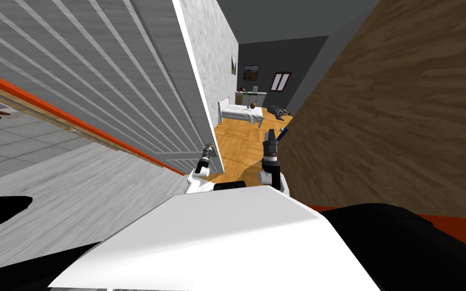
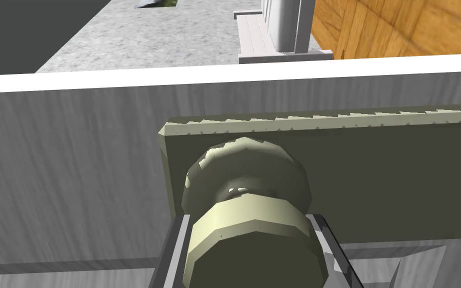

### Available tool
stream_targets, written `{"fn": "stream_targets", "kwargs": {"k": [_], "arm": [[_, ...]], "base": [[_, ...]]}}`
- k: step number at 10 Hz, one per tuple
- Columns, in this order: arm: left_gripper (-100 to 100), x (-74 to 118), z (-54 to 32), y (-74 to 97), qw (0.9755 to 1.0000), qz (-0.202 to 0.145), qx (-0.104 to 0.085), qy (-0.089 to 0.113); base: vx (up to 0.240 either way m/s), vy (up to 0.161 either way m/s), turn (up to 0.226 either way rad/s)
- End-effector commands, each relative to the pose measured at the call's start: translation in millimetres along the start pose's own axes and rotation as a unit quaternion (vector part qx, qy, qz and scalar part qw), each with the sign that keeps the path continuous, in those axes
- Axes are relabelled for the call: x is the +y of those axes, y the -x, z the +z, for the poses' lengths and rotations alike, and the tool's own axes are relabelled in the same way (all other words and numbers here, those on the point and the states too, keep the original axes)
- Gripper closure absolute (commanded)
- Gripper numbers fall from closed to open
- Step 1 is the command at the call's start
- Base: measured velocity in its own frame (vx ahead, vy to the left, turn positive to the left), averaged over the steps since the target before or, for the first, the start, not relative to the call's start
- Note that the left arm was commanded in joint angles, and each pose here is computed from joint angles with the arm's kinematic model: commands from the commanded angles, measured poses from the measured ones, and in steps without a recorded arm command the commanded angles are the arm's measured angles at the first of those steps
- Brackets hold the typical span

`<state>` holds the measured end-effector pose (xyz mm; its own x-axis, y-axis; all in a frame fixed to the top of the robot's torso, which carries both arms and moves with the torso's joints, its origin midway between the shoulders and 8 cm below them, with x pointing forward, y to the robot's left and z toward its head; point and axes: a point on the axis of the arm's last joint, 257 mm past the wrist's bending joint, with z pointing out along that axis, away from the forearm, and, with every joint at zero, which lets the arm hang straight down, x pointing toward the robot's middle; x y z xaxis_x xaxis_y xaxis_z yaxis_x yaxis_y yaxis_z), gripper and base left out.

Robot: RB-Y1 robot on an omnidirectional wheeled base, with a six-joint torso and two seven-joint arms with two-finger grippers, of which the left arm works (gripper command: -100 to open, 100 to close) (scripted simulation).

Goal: Push the door open

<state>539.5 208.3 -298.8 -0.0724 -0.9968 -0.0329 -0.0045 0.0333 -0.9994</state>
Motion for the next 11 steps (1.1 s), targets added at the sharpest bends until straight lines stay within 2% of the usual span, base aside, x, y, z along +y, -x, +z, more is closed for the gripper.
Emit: {"fn": "stream_targets", "kwargs": {"k": [1,7,11], "arm": [[100,-4.5,1.2,18.3,0.9998,0.001,-0.017,-0.006],[100,-2.7,3.3,46.0,0.9986,-0.008,-0.052,-0.004],[100,-1.2,3.6,55.4,0.9977,-0.014,-0.066,-0.003]], "base": [[0.141,-0.106,0.085],[0.134,-0.125,0.079],[0.158,-0.104,0.056]]}}
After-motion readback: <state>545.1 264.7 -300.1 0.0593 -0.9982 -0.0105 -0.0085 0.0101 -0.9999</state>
